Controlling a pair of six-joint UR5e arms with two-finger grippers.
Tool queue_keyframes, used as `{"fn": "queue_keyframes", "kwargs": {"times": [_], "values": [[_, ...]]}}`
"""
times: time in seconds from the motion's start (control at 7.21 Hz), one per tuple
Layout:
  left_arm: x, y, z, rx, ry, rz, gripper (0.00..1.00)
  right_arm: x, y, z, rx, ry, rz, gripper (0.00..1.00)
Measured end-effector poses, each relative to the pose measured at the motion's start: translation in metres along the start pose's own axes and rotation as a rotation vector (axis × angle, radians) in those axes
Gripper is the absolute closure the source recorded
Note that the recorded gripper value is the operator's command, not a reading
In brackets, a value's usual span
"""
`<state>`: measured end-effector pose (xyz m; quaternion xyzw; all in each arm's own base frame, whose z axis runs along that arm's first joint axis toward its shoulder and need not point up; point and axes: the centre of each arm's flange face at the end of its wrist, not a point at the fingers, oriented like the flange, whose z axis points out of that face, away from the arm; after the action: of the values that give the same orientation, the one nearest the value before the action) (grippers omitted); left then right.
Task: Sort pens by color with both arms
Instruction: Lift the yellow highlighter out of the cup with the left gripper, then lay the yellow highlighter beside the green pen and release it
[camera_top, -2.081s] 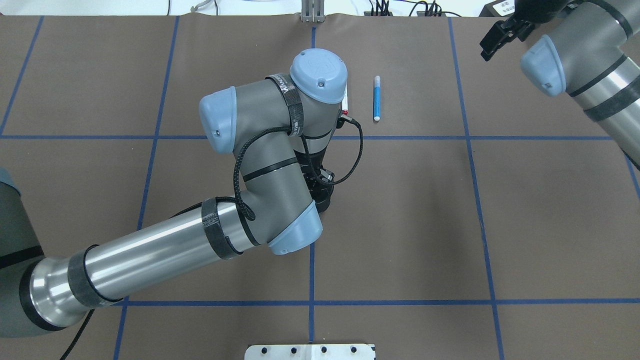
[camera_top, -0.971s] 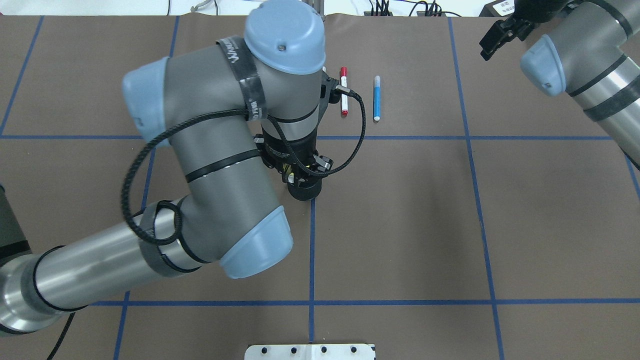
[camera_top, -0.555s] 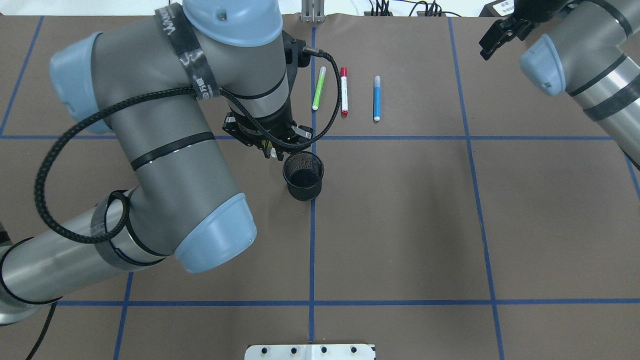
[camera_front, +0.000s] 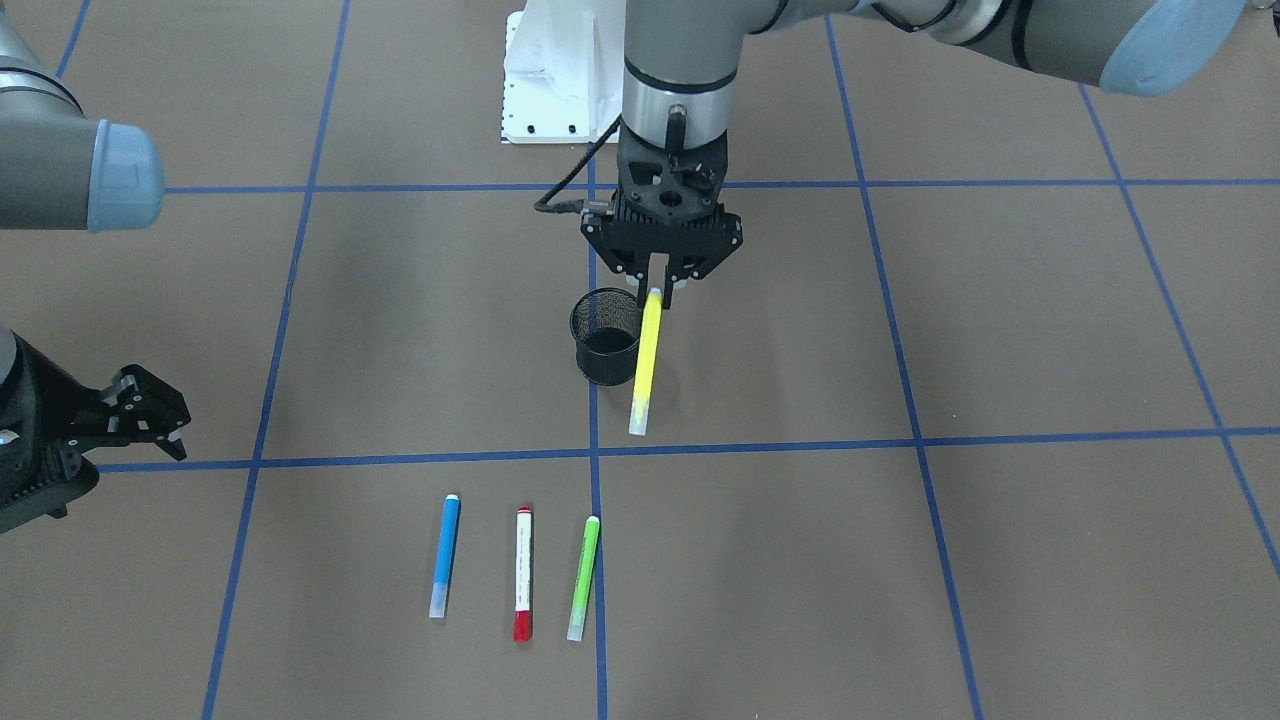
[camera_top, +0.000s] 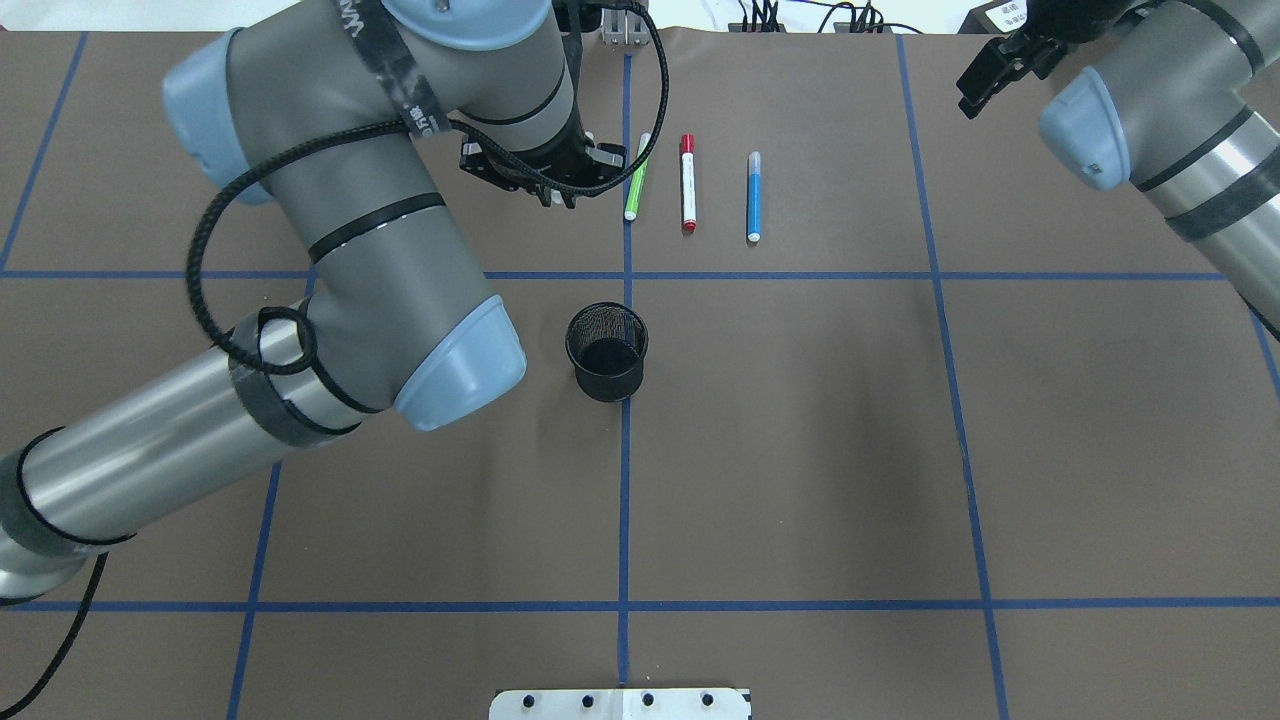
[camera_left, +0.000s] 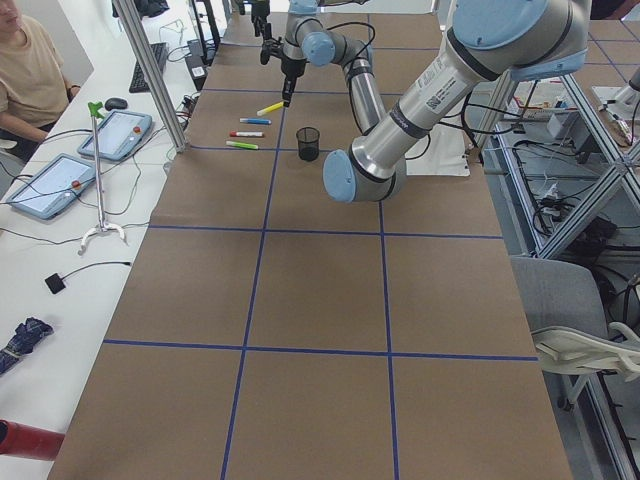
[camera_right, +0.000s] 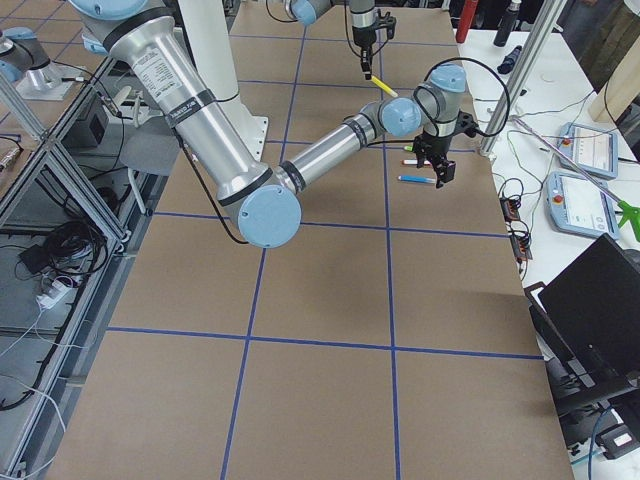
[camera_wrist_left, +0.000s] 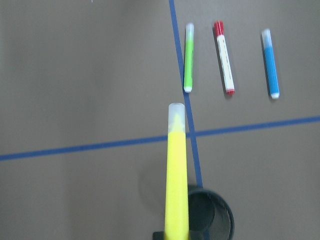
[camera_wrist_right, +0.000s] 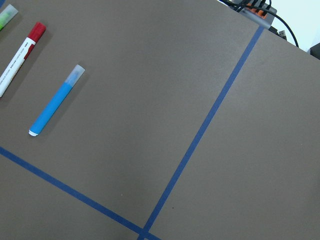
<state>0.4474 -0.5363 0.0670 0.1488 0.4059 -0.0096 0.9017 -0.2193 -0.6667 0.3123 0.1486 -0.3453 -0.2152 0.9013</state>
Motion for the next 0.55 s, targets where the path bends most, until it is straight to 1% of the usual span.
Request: {"fn": "queue_keyframes", "kwargs": {"times": [0.28,0.42,0.55], "values": [[-0.019,-0.046,0.063,0.097,0.036,-0.004,1.00,0.000,0.000,0.000,0.000,0.000,0.000,0.00],[-0.030,-0.061,0.098,0.152,0.042,0.000,1.00,0.000,0.000,0.000,0.000,0.000,0.000,0.00],[-0.042,-0.070,0.132,0.194,0.043,0.006,1.00,0.000,0.000,0.000,-0.001,0.001,0.000,0.00]]}}
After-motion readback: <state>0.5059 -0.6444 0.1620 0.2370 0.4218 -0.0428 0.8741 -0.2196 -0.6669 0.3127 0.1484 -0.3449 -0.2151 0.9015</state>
